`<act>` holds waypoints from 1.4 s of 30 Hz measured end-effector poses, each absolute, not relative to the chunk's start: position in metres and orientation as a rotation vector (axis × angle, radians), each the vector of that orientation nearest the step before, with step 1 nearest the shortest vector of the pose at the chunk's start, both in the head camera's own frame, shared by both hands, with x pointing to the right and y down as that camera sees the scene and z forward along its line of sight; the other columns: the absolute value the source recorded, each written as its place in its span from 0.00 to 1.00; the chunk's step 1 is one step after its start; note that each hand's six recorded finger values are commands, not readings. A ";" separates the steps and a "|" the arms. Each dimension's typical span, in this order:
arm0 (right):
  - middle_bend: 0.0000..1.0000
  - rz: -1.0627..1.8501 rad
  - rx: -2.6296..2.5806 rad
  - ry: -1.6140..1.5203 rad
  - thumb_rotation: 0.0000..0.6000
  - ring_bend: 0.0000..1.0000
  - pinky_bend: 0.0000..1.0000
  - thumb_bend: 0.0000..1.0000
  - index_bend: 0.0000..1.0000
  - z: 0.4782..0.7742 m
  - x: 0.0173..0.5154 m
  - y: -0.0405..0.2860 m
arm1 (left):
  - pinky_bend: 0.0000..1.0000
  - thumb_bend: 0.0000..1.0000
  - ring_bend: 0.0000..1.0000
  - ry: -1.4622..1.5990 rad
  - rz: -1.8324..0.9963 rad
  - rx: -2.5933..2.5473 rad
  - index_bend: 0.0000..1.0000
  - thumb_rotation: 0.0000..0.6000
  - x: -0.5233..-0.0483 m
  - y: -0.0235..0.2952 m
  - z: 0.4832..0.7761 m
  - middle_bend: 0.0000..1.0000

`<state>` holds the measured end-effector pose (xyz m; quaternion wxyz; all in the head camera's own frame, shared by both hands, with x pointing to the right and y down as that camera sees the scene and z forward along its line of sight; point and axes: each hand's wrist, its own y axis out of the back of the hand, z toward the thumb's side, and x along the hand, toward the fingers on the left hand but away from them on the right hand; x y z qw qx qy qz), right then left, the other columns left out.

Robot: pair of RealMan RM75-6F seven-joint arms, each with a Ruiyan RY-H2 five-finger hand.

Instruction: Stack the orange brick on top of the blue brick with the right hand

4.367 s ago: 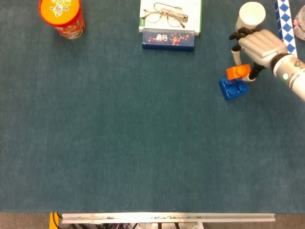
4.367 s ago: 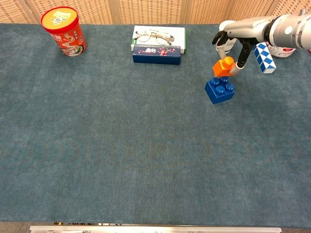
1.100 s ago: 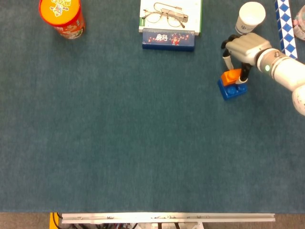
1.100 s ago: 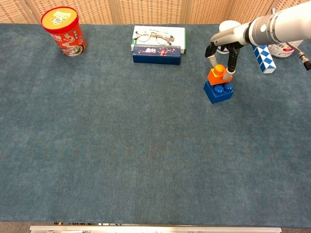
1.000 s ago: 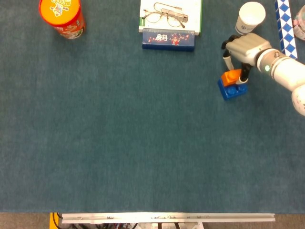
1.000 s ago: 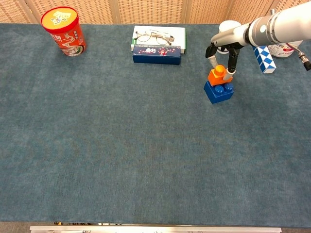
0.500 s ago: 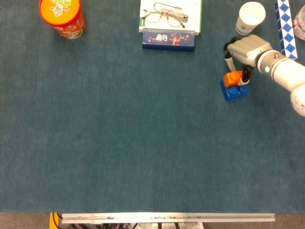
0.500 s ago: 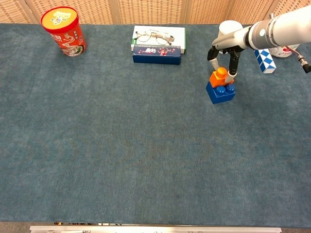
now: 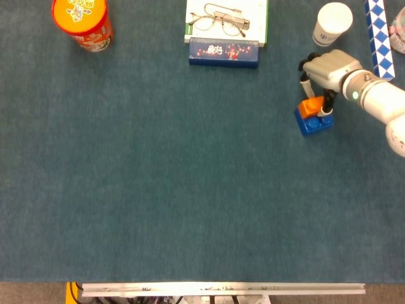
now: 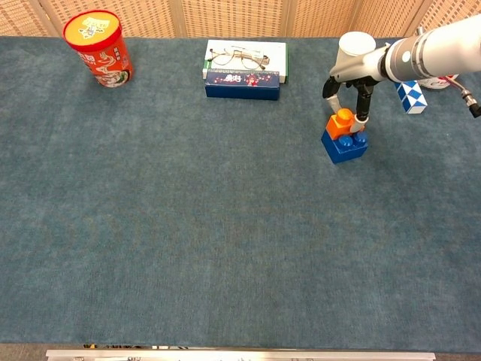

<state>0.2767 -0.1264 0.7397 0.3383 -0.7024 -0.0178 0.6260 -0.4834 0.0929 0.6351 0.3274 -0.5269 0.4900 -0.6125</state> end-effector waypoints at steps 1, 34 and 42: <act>0.15 1.630 -1.830 -0.045 1.00 0.02 0.13 0.20 0.37 0.739 0.277 -0.126 | 0.52 0.00 0.38 1.282 -1.604 -1.380 0.46 1.00 -0.483 0.093 0.635 0.47; 0.16 1.304 -1.609 -0.319 1.00 0.02 0.12 0.19 0.28 0.616 0.296 -0.054 | 0.52 0.00 0.38 1.235 -1.522 -1.445 0.46 1.00 -0.459 0.086 0.634 0.46; 0.16 1.385 -1.397 -0.503 1.00 0.02 0.12 0.19 0.30 0.587 0.360 -0.010 | 0.52 0.00 0.38 1.200 -1.492 -1.476 0.46 1.00 -0.447 0.084 0.638 0.46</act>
